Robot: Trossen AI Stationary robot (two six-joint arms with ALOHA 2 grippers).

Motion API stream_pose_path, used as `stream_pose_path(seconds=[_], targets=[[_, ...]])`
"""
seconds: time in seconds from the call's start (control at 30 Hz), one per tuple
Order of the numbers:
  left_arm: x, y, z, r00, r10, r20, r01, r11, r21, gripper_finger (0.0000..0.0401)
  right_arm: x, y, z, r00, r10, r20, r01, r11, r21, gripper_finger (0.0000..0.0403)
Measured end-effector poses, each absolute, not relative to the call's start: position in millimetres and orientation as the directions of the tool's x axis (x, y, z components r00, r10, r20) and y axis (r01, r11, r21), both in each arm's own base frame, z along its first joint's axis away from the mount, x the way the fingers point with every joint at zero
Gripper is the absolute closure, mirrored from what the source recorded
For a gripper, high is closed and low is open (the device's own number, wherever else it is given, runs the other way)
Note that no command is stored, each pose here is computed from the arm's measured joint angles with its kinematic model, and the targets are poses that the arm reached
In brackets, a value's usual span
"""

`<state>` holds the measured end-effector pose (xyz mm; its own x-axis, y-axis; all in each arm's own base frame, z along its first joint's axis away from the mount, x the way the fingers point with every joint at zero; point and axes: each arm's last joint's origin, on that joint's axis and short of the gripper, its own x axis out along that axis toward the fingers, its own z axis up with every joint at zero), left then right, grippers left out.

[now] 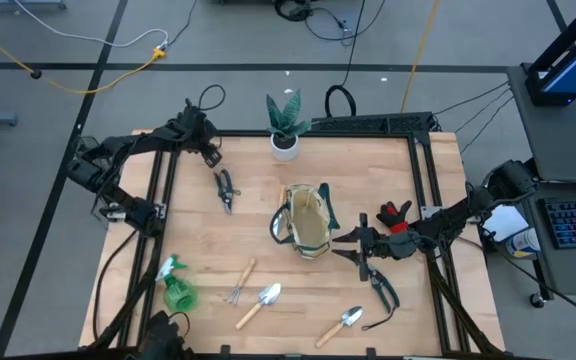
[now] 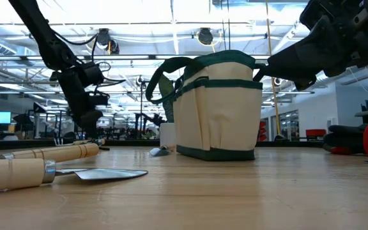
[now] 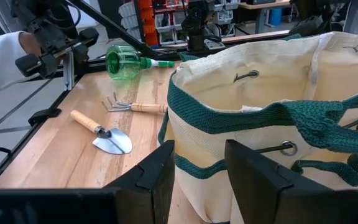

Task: Pick & Place Garden tools in Gardening bag
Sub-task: Put the top brown hand rake into the gardening bag

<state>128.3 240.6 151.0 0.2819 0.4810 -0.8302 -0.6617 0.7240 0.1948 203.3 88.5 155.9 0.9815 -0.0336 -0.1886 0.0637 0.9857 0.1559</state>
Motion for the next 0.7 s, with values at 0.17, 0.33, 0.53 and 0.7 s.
stream_pose_path(seconds=[0.17, 0.33, 0.53, 0.7], targets=[[125, 243, 151, 0.321, 0.463, -0.826, -0.689, 0.713, 0.132, 0.0215, 203, 89, 156, 0.982, -0.034, -0.188, 0.060, 0.989, 0.138, 0.0268], [121, 245, 152, 0.318, 0.472, -0.822, -0.725, 0.680, 0.110, 0.0215, 203, 89, 156, 0.982, -0.033, -0.188, 0.059, 0.989, 0.134, 0.0268], [121, 246, 151, 0.318, 0.473, -0.822, -0.744, 0.662, 0.094, 0.0215, 203, 89, 156, 0.982, -0.034, -0.188, 0.060, 0.989, 0.134, 0.0268], [125, 253, 135, 0.314, 0.431, -0.846, -0.754, 0.654, 0.054, 0.0215, 203, 88, 156, 0.981, -0.034, -0.188, 0.060, 0.989, 0.133, 0.0268]])
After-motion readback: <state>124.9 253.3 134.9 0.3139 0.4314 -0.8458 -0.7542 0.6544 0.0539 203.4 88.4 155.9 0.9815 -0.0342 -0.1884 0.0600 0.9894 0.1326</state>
